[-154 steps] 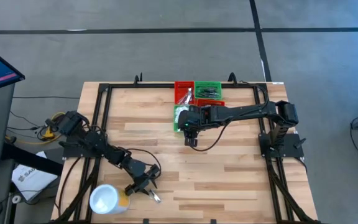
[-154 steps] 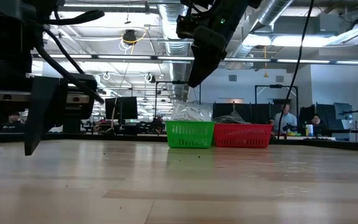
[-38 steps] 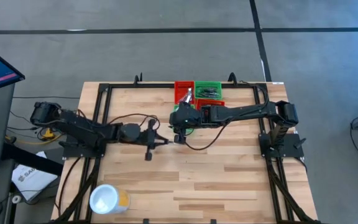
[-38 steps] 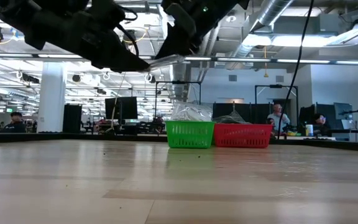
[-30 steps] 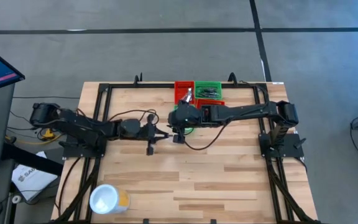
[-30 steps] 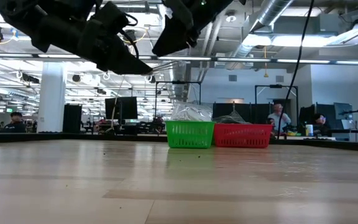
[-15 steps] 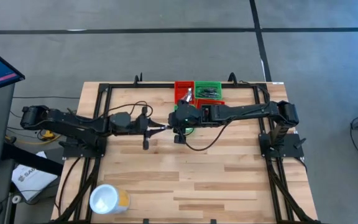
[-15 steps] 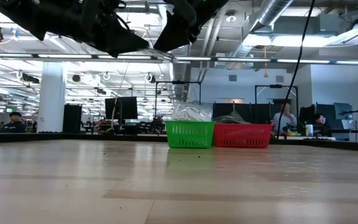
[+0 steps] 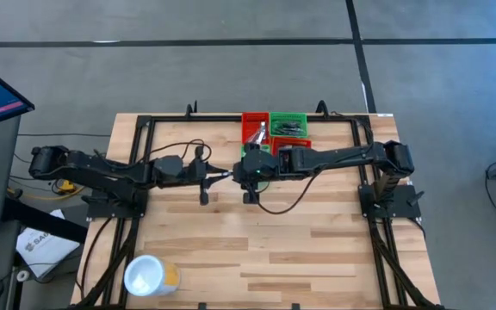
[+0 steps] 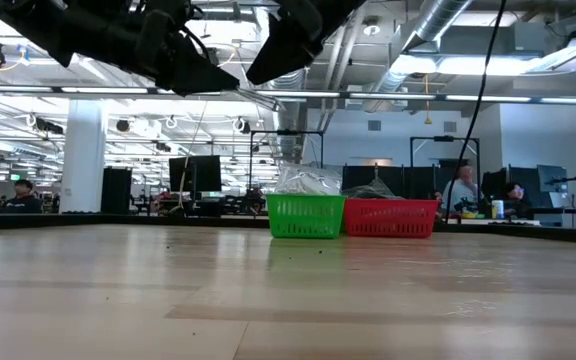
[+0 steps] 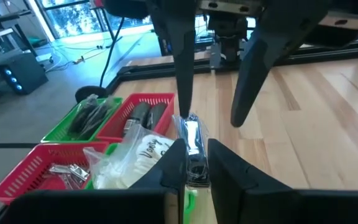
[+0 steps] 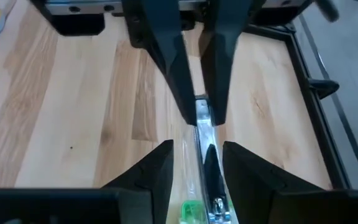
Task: Pick & Place Travel size toiletries
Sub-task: Put the nail cutter into the left red bin
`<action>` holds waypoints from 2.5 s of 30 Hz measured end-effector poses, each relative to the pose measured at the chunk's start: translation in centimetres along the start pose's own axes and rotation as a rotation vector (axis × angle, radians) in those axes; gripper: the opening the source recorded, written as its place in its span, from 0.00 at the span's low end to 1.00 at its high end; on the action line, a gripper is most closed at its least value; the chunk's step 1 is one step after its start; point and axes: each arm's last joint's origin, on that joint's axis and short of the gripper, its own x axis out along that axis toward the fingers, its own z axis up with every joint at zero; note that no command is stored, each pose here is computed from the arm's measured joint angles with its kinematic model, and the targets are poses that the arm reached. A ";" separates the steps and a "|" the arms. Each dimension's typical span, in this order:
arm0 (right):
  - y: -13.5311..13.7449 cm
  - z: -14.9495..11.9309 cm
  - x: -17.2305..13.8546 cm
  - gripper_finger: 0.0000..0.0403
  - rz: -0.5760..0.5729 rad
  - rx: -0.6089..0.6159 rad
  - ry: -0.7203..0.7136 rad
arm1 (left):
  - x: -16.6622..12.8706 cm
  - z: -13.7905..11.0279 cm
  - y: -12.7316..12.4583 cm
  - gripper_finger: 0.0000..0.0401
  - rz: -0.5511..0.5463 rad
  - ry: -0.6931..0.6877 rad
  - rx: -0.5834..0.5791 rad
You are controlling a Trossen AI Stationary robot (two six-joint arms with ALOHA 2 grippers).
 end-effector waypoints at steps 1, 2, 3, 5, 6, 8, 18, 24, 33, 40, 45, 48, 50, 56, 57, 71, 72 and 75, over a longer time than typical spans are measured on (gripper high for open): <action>0.0 0.0 0.0 0.32 0.000 -0.009 0.000 | 0.0 0.0 0.0 0.09 0.000 0.002 0.000; 0.0 0.0 0.0 0.32 0.001 -0.014 -0.001 | 0.0 0.0 0.0 0.09 -0.001 0.003 0.001; 0.0 0.0 0.0 0.32 0.000 -0.014 -0.002 | 0.0 0.0 0.0 0.09 0.000 0.002 0.000; 0.0 0.0 0.0 0.32 0.000 -0.014 -0.002 | 0.0 0.0 0.0 0.09 0.000 0.002 0.000; -0.1 0.0 0.0 0.32 -0.001 -0.012 0.000 | 0.0 0.0 0.0 0.09 -0.001 0.003 0.000; -0.2 0.0 0.0 0.32 -0.004 -0.010 0.002 | 0.0 0.0 0.0 0.09 -0.001 0.002 0.000; -0.3 -0.3 0.2 0.32 -0.004 -0.011 0.025 | -0.2 0.4 0.1 0.09 -0.005 -0.029 -0.010; -0.7 -0.4 0.3 0.32 -0.011 -0.005 0.022 | -0.2 0.5 -0.1 0.09 -0.042 -0.039 -0.036; -1.0 -0.5 0.4 0.32 -0.014 0.001 0.028 | -0.3 0.7 -0.1 0.09 -0.044 -0.064 -0.039; -1.1 -0.5 0.4 0.32 -0.017 0.001 0.032 | -0.3 1.0 -0.1 0.09 -0.040 -0.090 -0.044; -1.1 -0.5 0.4 0.27 -0.018 0.002 0.032 | -0.3 1.0 -0.1 0.09 -0.040 -0.090 -0.044; -1.1 -0.5 0.4 0.17 -0.012 -0.001 0.034 | -0.3 1.0 -0.1 0.09 -0.040 -0.090 -0.044; -1.0 -0.6 0.4 0.12 -0.008 -0.007 0.038 | -0.3 0.9 -0.1 0.09 -0.044 -0.088 -0.043; -1.0 -0.6 0.4 0.12 -0.009 -0.016 0.040 | -0.3 1.0 -0.1 0.14 -0.040 -0.090 -0.044; -1.0 -0.6 0.4 0.12 -0.010 -0.014 0.041 | -0.3 1.0 -0.1 0.14 -0.040 -0.090 -0.044; -1.7 -1.2 0.4 0.12 -0.035 -0.004 0.096 | -0.3 1.0 0.2 0.18 0.066 -0.082 -0.047; -1.9 -1.3 0.5 0.12 -0.039 0.000 0.096 | -0.3 1.0 0.3 0.19 0.081 -0.080 -0.048; -2.7 -1.5 0.6 0.12 -0.051 0.024 0.114 | -0.3 1.0 0.3 0.23 0.093 -0.080 -0.049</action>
